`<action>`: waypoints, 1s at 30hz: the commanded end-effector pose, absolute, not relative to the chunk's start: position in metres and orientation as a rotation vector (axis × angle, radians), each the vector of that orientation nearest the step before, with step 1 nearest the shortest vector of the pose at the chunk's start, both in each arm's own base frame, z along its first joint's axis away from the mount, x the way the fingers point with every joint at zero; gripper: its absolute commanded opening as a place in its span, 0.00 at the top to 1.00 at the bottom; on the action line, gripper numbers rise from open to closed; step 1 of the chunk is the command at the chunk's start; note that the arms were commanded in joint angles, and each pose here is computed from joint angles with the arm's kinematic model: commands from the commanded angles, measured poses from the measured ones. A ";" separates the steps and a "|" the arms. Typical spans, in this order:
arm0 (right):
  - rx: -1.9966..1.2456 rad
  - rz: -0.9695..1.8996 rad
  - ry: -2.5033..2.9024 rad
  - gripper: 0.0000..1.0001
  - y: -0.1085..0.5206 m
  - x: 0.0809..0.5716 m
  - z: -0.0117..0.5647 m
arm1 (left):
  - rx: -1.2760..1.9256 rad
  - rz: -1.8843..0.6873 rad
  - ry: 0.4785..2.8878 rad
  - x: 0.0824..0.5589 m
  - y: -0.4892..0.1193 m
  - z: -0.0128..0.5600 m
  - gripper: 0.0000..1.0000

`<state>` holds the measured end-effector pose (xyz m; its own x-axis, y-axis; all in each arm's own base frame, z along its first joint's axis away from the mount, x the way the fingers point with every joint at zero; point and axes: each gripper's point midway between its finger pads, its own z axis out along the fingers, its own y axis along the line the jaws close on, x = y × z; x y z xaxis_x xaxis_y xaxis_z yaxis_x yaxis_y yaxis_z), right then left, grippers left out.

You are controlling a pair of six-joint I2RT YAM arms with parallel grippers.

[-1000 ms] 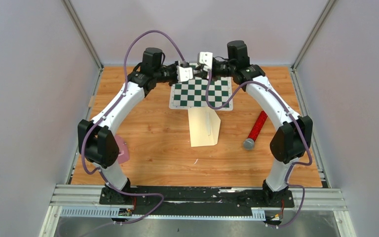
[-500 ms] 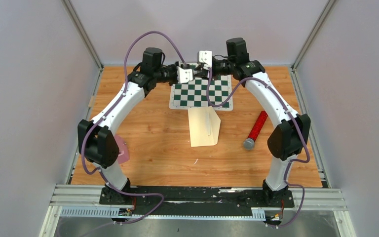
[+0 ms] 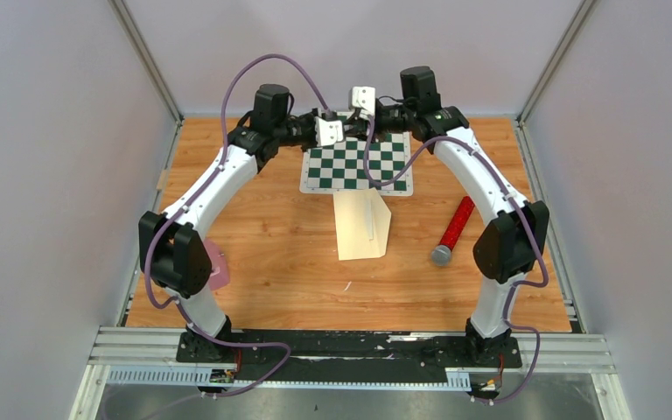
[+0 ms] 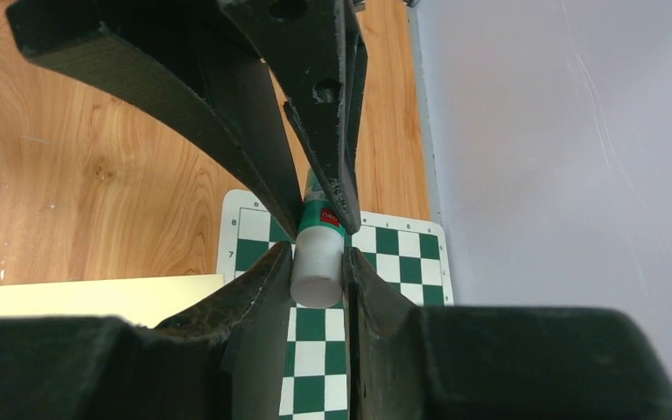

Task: Place the letter into the envelope and seal it

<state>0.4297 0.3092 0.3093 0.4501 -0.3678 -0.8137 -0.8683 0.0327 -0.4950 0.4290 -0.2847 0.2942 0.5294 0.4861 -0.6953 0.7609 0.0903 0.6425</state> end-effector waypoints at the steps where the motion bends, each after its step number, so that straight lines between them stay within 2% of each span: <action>1: -1.476 0.655 1.225 1.00 0.320 0.431 0.303 | 1.518 -0.275 0.917 0.423 -0.304 0.340 1.00; 12: -1.358 0.759 1.363 0.99 0.323 0.434 0.302 | 1.512 -0.220 0.905 0.427 -0.303 0.342 1.00; 15: -1.351 0.723 1.348 0.81 0.317 0.430 0.313 | 1.510 -0.201 0.945 0.429 -0.298 0.338 1.00; 18: -1.314 0.707 1.343 0.55 0.299 0.425 0.332 | 1.501 -0.185 1.005 0.430 -0.288 0.330 1.00; 20: -1.264 0.729 1.365 0.44 0.281 0.419 0.345 | 1.477 -0.197 1.076 0.431 -0.277 0.320 1.00; 24: -1.147 0.797 1.422 0.34 0.246 0.405 0.368 | 1.416 -0.244 1.239 0.427 -0.256 0.296 1.00; 30: -0.994 0.807 1.565 0.31 0.208 0.408 0.346 | 1.175 -0.373 1.571 0.414 -0.236 0.269 1.00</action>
<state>0.4206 0.2164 0.3443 -0.0039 -0.2475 -0.9689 -0.9152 0.3913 -0.0963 0.4242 -0.2500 0.2499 0.2860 0.5588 -0.7784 0.8297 0.2620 0.4930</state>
